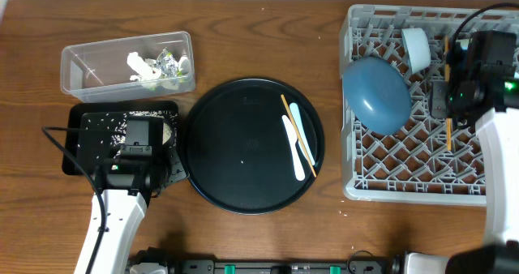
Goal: Sort waste into correct bins and load items into the dishwasher rack
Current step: 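Carry the chopstick right and drop it into the rack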
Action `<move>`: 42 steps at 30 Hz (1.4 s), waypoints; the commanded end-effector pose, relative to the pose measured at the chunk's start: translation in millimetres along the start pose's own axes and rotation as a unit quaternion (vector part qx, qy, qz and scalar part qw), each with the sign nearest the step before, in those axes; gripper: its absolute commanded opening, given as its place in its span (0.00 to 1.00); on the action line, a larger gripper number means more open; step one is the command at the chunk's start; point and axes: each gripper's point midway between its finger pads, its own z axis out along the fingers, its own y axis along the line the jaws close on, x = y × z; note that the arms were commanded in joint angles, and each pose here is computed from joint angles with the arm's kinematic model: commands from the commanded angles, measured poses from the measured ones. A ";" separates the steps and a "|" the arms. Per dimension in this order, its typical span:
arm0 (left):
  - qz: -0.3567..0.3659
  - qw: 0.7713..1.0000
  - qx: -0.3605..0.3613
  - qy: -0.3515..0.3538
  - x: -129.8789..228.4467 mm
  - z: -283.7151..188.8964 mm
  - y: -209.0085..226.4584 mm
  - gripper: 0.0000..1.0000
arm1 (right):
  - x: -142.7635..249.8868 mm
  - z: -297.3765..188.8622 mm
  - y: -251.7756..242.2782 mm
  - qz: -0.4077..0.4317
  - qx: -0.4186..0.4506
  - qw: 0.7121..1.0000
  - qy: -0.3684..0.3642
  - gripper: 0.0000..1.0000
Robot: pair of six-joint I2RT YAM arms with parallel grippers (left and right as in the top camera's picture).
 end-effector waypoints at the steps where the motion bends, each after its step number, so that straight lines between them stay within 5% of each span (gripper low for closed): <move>1: -0.007 1.000 -0.003 -0.006 -4.1 -2.7 1.0 0.64 | 7.4 18.3 -7.2 -0.014 0.013 0.999 0.035 0.01; 14: -0.007 1.000 -0.003 -0.006 -4.2 -2.7 1.0 0.65 | 38.8 68.6 -13.3 -0.011 0.055 0.991 0.125 0.01; 42: -0.007 1.000 -0.003 -0.006 -4.1 -2.7 1.0 0.65 | 29.4 79.4 4.0 0.007 0.012 0.995 0.097 0.15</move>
